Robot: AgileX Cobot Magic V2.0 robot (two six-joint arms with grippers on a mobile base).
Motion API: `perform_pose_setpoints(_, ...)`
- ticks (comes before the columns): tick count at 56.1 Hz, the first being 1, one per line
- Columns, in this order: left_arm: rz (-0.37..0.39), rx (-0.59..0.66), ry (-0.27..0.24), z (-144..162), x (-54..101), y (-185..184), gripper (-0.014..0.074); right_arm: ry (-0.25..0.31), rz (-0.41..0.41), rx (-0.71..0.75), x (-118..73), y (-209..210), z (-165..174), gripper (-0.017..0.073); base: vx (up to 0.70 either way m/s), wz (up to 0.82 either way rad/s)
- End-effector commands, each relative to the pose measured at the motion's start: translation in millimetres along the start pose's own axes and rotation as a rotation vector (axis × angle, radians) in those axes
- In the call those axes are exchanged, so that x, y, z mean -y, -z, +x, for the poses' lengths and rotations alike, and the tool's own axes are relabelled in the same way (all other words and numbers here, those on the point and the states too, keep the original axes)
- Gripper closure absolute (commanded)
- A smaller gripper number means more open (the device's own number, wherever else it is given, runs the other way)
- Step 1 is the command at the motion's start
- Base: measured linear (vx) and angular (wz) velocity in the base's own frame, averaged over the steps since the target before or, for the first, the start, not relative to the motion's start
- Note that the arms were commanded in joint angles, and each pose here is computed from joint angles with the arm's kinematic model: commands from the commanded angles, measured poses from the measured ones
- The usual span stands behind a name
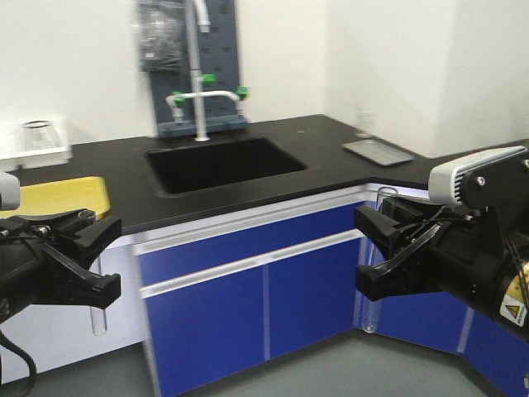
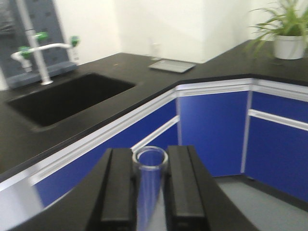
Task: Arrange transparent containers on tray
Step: 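Keep both tubes held while the base drives to the yellow tray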
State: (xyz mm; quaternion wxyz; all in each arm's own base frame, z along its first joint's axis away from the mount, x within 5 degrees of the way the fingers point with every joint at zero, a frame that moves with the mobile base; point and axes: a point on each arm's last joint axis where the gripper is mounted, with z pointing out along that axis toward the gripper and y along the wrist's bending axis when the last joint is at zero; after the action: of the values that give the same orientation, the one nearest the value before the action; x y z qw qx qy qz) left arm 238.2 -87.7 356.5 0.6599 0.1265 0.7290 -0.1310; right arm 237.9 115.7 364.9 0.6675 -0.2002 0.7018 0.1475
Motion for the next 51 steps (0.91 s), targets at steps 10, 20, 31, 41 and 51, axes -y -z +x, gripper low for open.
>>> perform_pose_setpoints(10, 0.023, 0.128, 0.017, -21.3, 2.8, 5.8, 0.06, 0.003, -0.025, 0.126, -1.8, 7.1, -23.2, 0.0572, -0.12, 0.71)
perform_pose_setpoints(20, 0.023, 0.128, 0.017, -21.3, 2.8, 5.8, 0.06, 0.003, -0.025, 0.126, -1.8, 7.1, -23.2, 0.0572, -0.07, 0.76)
perform_pose_setpoints(31, 0.023, 0.128, 0.017, -21.3, 2.8, 5.8, 0.06, 0.003, -0.025, 0.127, -1.8, 7.1, -23.3, 0.0572, 0.0, 0.61)
perform_pose_setpoints(41, 0.023, 0.128, 0.017, -21.3, 2.8, 5.8, 0.06, 0.003, -0.025, 0.127, -1.8, 7.1, -23.3, 0.0572, 0.09, 0.34)
perform_pose_setpoints(51, 0.023, 0.128, 0.017, -21.3, 2.8, 5.8, 0.06, 0.003, -0.025, 0.127, -1.8, 7.1, -23.3, 0.0572, 0.15, 0.25)
